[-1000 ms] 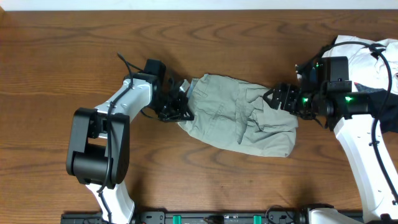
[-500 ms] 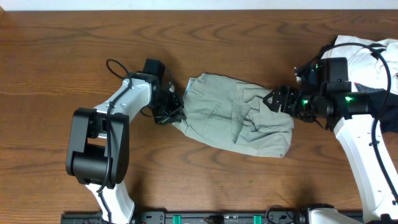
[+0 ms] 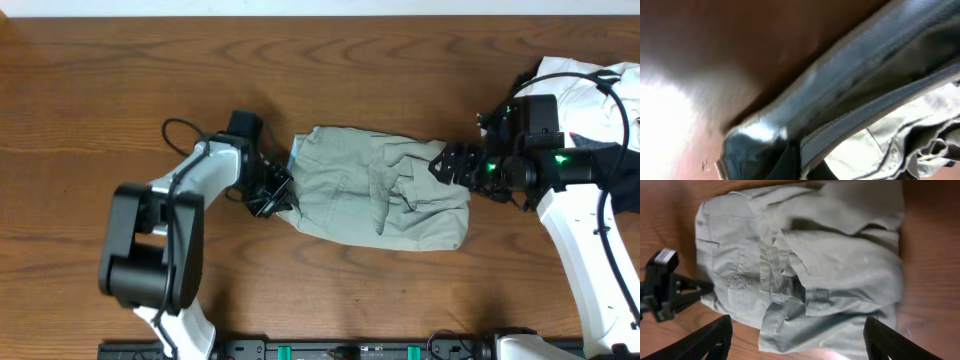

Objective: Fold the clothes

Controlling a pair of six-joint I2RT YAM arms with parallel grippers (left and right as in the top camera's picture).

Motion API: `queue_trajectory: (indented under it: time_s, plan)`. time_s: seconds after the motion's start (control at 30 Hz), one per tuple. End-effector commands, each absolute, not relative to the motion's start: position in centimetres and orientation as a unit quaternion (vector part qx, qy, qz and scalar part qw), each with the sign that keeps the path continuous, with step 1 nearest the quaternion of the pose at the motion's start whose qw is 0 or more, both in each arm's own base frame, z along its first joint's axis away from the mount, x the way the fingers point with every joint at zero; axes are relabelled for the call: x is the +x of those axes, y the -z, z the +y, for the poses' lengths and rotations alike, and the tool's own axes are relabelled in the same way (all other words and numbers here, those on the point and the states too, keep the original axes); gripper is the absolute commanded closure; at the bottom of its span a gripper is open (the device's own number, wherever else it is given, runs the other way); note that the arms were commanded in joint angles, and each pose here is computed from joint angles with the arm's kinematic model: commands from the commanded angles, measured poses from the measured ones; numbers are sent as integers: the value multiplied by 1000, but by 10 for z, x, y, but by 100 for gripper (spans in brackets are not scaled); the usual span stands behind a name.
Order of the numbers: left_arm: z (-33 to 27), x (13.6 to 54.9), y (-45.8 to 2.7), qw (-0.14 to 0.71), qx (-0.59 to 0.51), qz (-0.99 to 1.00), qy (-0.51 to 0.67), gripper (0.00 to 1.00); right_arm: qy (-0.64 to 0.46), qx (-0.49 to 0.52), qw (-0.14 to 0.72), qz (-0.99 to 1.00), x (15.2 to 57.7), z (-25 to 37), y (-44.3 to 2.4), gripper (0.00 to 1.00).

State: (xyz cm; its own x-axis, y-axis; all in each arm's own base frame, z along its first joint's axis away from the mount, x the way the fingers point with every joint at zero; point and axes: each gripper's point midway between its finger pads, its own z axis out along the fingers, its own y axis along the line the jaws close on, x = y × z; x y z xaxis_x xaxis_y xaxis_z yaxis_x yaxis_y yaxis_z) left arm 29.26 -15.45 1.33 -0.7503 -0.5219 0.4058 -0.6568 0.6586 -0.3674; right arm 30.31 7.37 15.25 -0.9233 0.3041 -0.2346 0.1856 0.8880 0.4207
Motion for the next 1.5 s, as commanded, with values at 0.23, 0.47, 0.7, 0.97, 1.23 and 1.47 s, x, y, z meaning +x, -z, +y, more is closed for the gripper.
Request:
queue_trajectory:
  time_s: [0.23, 0.47, 0.7, 0.97, 1.23, 1.47]
  plan:
    - [-186, 284, -84, 84, 330, -890, -302, 94, -191, 155, 147, 958, 301, 68, -153, 18]
    - [-190, 273, -87, 99, 346, -887, -289, 94, -189, 156, 138, 960, 297, 68, -152, 18]
    - [-184, 254, -77, 122, 349, -891, -264, 94, -188, 157, 135, 960, 295, 68, -151, 18]
    - [-188, 249, -65, 103, 322, -900, -276, 78, -189, 156, 140, 959, 298, 68, -152, 18]
    - [-184, 265, -68, 52, 243, -921, -300, 19, -188, 154, 138, 960, 297, 68, -152, 17]
    - [-160, 282, -62, -21, 173, -949, -262, 14, -184, 142, 139, 963, 297, 67, -148, 16]
